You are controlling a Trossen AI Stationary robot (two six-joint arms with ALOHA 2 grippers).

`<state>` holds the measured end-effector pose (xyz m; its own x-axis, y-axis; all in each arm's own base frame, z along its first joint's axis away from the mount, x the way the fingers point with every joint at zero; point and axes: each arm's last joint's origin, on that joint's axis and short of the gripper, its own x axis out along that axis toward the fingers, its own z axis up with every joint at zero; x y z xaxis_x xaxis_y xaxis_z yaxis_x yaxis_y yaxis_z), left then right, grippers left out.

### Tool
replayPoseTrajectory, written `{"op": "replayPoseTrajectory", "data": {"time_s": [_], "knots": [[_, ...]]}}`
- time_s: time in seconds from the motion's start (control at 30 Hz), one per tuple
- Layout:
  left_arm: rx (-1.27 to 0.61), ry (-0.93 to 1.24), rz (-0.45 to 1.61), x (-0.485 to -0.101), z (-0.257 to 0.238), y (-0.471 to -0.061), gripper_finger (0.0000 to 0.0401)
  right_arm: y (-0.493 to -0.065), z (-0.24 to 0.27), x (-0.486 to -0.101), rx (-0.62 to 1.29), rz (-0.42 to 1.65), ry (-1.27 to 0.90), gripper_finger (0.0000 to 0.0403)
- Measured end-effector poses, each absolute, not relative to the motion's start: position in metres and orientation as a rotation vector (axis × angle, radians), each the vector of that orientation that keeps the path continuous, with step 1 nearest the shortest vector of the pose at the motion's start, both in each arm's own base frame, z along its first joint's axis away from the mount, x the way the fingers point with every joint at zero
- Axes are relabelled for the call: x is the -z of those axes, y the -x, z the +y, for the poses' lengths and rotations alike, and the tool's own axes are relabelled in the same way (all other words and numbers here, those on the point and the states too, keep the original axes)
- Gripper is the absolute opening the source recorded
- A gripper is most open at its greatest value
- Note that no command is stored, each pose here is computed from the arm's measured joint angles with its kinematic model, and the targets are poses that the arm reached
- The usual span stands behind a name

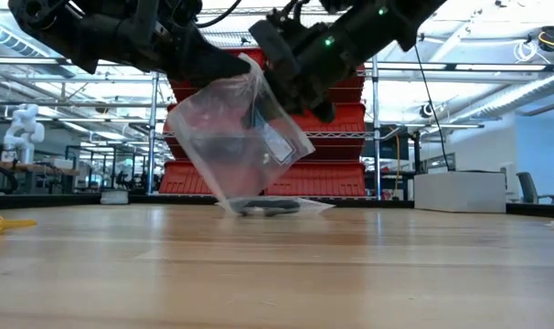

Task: Sort rubber bands
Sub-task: Open the top zip bag

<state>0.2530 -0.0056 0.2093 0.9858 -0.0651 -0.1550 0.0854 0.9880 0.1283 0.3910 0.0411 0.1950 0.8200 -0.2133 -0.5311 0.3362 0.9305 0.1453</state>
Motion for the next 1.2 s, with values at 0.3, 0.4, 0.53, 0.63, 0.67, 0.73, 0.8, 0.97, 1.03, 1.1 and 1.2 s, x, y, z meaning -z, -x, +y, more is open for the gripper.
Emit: {"op": "replayPoseTrajectory", "data": {"time_s": [0.3,0.4,0.53,0.63,0.67,0.73,0.8,0.97,1.03,1.1,1.2], "knots": [[0.069,-0.148,0.097,-0.222,-0.011,-0.249,0.0,-0.398,0.046,-0.209,0.169,0.413,-0.262,0.0131],[0.054,-0.172,0.107,-0.224,-0.016,-0.245,0.0,-0.397,0.046,-0.21,0.167,0.41,-0.251,0.0138],[0.02,-0.183,0.11,-0.227,-0.021,-0.242,0.0,-0.388,0.05,-0.219,0.178,0.445,-0.188,0.0106],[0.03,-0.175,0.08,-0.23,-0.025,-0.242,0.0,-0.378,0.051,-0.233,0.191,0.464,-0.153,0.006],[0.035,-0.173,0.068,-0.23,-0.026,-0.242,0.0,-0.375,0.05,-0.236,0.193,0.468,-0.148,0.0043],[0.044,-0.164,0.048,-0.23,-0.029,-0.244,0.0,-0.372,0.05,-0.241,0.189,0.474,-0.13,0.0013],[0.047,-0.143,0.033,-0.229,-0.031,-0.247,0.0,-0.37,0.049,-0.243,0.18,0.477,-0.112,0.0006],[-0.002,-0.117,0.027,-0.218,-0.036,-0.257,0.0,-0.369,0.049,-0.243,0.154,0.498,-0.1,0.0002],[-0.019,-0.115,0.013,-0.214,-0.037,-0.261,0.0,-0.369,0.049,-0.243,0.15,0.496,-0.089,0.0002],[-0.027,-0.112,-0.005,-0.212,-0.037,-0.264,0.0,-0.369,0.05,-0.243,0.153,0.494,-0.103,0.0006],[-0.034,-0.11,-0.015,-0.213,-0.038,-0.27,0.0,-0.369,0.049,-0.242,0.166,0.497,-0.142,0.002]]}}
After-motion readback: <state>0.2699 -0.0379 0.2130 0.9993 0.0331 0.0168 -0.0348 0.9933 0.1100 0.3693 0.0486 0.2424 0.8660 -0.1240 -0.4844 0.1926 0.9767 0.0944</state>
